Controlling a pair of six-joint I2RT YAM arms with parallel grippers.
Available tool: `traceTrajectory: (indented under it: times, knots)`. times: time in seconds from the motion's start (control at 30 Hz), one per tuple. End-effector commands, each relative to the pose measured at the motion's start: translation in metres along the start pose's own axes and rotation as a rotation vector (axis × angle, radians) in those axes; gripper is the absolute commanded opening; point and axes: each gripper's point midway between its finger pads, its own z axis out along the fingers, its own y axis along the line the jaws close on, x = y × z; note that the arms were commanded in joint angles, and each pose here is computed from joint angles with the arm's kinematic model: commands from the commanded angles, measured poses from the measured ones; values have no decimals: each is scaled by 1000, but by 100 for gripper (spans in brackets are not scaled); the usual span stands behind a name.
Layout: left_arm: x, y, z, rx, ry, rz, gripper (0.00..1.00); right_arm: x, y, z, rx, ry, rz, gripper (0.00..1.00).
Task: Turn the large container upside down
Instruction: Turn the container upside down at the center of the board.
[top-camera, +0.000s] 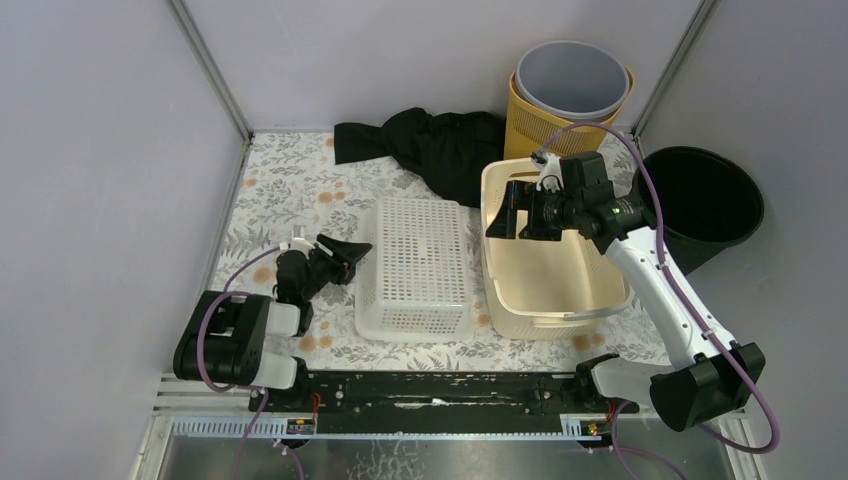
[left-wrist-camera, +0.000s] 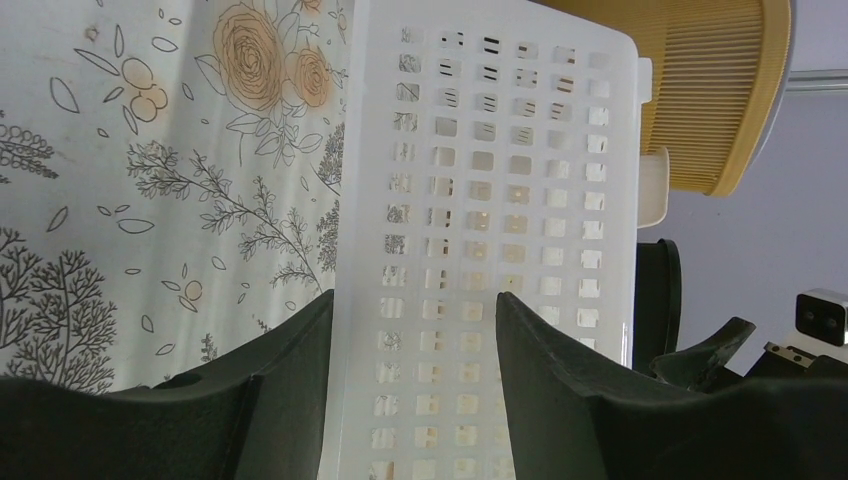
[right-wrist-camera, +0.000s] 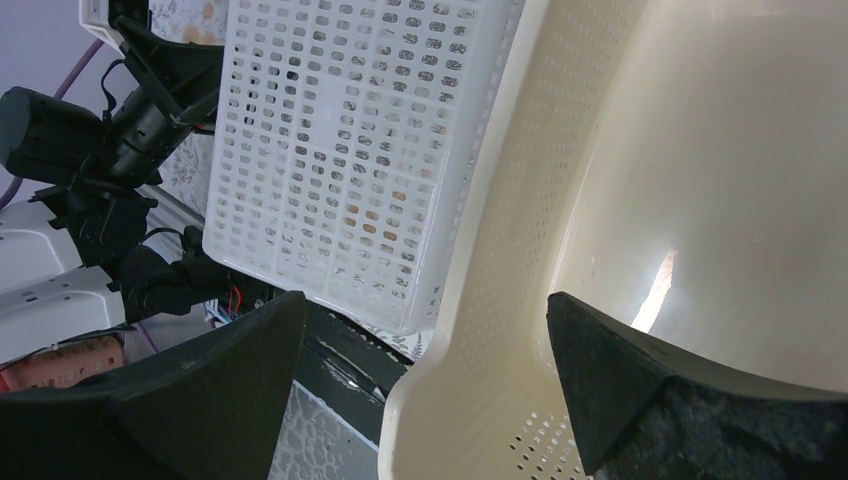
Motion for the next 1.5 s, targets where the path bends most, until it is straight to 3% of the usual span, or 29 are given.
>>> traceTrajectory:
  times: [0.0,1.1,1.47]
  knots:
    - [-3,38,-8,-146,-47,27,60,-10,9,-4,-13,-37,-23,97]
    - [-15,62,-20,-309,-111,59,68,0,4,1,-10,-23,-15,97]
    - [-35,38,-25,-353,-132,175,68,0,7,2,-19,-22,-17,96]
